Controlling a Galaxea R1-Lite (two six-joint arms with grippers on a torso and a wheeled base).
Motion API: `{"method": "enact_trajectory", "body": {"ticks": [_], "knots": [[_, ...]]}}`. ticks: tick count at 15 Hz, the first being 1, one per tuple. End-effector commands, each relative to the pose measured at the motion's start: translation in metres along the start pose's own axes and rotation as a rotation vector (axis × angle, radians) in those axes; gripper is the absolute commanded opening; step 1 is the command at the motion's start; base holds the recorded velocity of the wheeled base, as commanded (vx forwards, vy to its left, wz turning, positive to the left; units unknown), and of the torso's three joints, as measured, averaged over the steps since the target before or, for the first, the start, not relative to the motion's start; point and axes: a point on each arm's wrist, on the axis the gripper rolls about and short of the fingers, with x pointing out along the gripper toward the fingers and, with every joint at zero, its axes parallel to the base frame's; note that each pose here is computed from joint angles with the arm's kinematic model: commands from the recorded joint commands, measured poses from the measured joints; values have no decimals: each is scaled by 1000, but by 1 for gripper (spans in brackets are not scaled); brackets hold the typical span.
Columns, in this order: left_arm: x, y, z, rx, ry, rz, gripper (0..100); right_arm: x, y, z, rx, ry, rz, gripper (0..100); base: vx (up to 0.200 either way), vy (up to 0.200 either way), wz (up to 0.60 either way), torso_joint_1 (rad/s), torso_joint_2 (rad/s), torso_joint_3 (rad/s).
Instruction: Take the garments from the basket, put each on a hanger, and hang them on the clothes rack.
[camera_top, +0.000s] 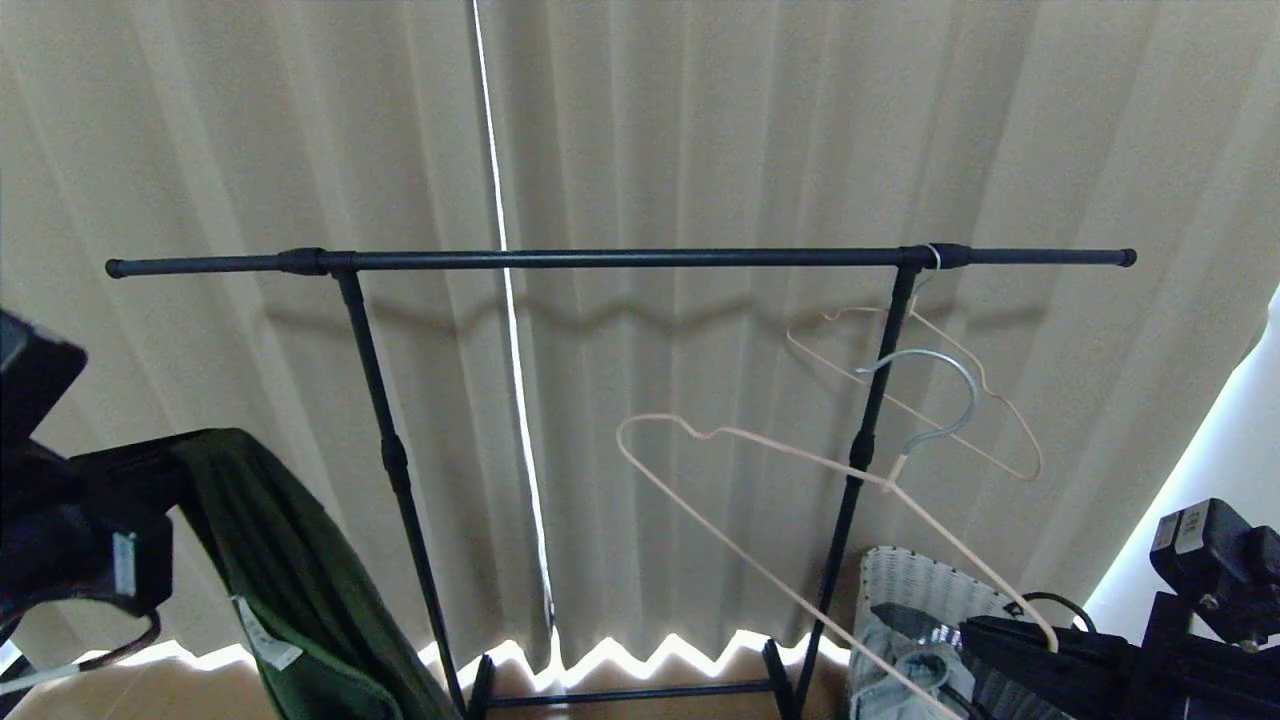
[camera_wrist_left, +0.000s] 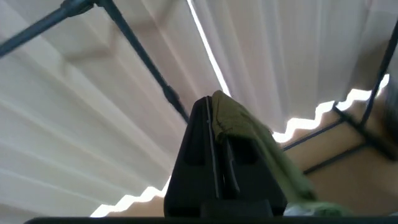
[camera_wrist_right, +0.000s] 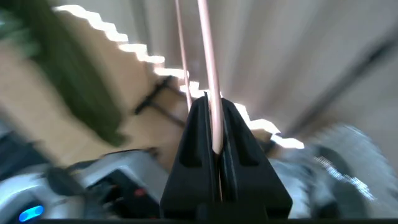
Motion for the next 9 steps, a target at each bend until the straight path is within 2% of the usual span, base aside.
{"method": "enact_trajectory", "body": {"ticks": [1,2,3,4,6,7,8,9], "knots": [[41,-11,19,-99,87,-55,0,5,19,7,8,4,118,0,0,0,0,0,0,0],[50,-16,25,-148,107,-73,0,6,24,9,11,9,149,0,0,0,0,0,0,0],[62,-24,38,-230,121,-90,0,10,29,8,8,30,167,0,0,0,0,0,0,0],[70,-29,46,-261,127,-79,0,10,33,7,-1,38,188,0,0,0,0,0,0,0],[88,-37,44,-242,172,-14,0,12,38,8,-10,42,218,0,0,0,0,0,0,0],[89,-39,43,-221,188,14,0,12,40,9,-8,43,225,0,0,0,0,0,0,0],[89,-40,40,-174,205,42,0,12,43,12,4,33,244,0,0,0,0,0,0,0],[89,-41,40,-157,211,40,0,12,47,14,13,19,266,0,0,0,0,0,0,0]]}}
